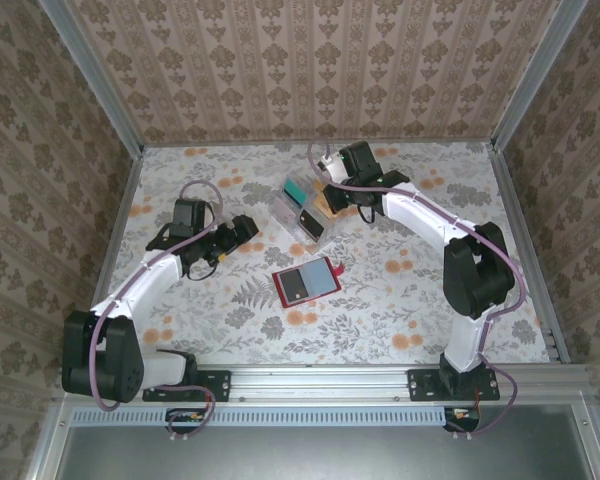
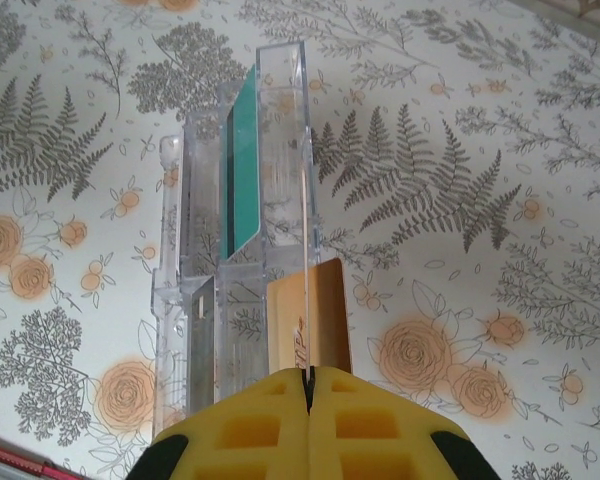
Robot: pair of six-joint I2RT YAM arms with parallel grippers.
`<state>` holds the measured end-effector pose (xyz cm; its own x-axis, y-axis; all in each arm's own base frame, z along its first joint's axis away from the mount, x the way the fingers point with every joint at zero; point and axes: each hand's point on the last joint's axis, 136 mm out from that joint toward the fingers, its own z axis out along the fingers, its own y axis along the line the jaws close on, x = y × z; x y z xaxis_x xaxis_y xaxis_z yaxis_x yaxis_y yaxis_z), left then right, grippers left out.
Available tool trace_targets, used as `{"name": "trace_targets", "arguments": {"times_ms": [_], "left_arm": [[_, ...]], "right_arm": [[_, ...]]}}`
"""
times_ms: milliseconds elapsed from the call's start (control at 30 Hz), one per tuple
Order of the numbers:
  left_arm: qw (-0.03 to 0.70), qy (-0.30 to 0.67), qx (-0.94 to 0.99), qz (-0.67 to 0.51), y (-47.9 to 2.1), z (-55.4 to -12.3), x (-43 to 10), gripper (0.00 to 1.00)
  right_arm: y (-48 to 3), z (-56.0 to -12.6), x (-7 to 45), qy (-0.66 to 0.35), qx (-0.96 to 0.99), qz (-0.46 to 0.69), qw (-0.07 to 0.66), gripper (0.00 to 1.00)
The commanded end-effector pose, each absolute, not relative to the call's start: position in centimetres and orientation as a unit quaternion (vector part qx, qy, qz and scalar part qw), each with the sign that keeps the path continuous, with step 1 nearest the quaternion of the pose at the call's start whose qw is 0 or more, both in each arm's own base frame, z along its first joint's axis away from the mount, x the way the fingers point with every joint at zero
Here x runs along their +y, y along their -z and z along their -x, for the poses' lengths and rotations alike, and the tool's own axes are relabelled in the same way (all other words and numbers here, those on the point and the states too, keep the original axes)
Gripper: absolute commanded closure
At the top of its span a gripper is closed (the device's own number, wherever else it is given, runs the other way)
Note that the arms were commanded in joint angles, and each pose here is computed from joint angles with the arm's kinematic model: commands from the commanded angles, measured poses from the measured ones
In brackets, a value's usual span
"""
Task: Take the credit cards out of the card holder
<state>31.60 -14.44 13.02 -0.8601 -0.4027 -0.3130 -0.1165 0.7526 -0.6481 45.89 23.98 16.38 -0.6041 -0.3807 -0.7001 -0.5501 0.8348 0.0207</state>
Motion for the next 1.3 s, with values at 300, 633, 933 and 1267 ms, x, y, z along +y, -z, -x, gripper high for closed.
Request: {"name": "trace_targets", "arguments": {"times_ms": [300,633,933,1267], "left_arm": [[0.217,0.327,0.911,0.131,-13.0,-31.2,-14.5,0.0],[0.213,0.327,0.912,0.131,-12.7,-31.1,-14.6,0.0],[0.212,0.329,0.911,0.13,-12.7,-31.2,-14.6,0.0],[0.21,0.33,0.911,0.129,-12.6,-31.0,-14.7,0.0]], "right_arm": [[-14.3,-45.5,23.4,-0.102,0.896,0.277,0.332,1.0],[-14.7,-44.2,23.1,-0.108,0.893,0.283,0.332,1.0],[-15.4,-43.8,23.1,-0.113,0.89,0.285,0.338,1.0],[-15.6,-44.3,23.2,-0.112,0.89,0.278,0.343,0.8]]}}
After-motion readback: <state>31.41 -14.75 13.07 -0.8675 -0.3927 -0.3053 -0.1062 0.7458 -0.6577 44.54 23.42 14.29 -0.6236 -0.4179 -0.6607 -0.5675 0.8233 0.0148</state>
